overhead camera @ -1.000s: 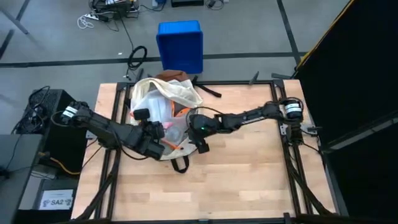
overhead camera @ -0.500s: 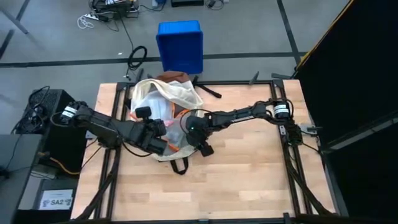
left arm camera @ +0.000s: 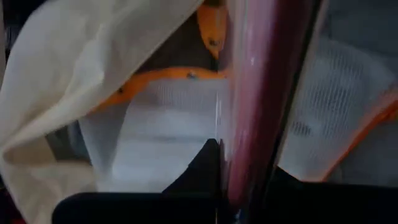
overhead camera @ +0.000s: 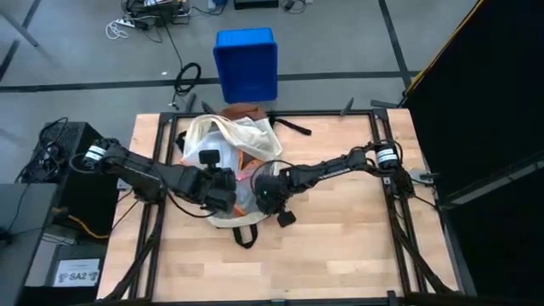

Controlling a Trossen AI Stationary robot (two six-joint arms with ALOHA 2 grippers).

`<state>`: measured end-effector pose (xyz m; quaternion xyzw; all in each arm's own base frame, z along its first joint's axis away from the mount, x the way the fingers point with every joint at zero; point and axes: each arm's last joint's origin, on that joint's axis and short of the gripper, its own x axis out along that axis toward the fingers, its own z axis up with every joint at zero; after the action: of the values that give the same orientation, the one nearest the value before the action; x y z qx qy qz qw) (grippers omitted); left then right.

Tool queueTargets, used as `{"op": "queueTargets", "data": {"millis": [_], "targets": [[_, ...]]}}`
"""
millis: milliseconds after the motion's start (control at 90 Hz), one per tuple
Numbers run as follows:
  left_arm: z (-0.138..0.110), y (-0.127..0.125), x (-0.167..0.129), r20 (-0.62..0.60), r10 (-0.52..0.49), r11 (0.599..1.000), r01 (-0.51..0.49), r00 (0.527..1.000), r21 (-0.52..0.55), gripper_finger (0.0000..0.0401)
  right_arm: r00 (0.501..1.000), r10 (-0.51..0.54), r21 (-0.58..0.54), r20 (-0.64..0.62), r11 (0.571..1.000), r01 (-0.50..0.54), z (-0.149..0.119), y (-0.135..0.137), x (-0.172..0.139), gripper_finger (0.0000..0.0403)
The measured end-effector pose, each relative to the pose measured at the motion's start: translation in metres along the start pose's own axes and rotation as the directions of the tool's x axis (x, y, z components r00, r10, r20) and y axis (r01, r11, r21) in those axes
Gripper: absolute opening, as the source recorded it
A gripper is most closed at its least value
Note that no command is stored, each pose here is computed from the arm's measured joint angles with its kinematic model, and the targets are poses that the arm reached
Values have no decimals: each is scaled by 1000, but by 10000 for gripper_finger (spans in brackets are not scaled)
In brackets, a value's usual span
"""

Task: Unpack backpack
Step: Put the pink cellphone into the white backpack, then close the white backpack

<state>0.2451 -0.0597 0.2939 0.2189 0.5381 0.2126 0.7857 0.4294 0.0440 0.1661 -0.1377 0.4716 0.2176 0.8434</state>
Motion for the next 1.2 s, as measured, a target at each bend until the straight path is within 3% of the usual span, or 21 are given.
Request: {"op": "queueTargets", "data": {"millis": [244, 411, 544, 644, 856, 1033, 1200], "targets": [[-2, 0, 28, -2, 61, 988, -60, 998, 142, 0, 996, -26, -29, 81, 999, 28, 23, 26, -36, 1], [-7, -4, 59, -21, 73, 958, -64, 997, 281, 0, 993, -48, -20, 111, 999, 51, 28, 28, -50, 1], [-8, -8, 73, -51, 77, 942, -56, 996, 331, 11, 994, -49, 2, 97, 999, 49, 26, 27, -49, 0], [-7, -10, 74, -54, 22, 941, -2, 998, 339, 47, 996, -45, 15, 79, 999, 44, 24, 27, -49, 0], [-1, -12, 66, -42, -113, 940, 120, 993, 318, 167, 996, -50, 26, 67, 998, 49, 23, 26, -49, 0], [6, -3, 42, -66, -115, 953, 129, 991, 275, 243, 997, -69, 39, 45, 997, 67, 20, 22, -50, 0], [9, 11, 12, -91, -16, 966, 39, 996, 257, 264, 997, -70, 42, 41, 997, 68, 19, 21, -50, 0]]}}
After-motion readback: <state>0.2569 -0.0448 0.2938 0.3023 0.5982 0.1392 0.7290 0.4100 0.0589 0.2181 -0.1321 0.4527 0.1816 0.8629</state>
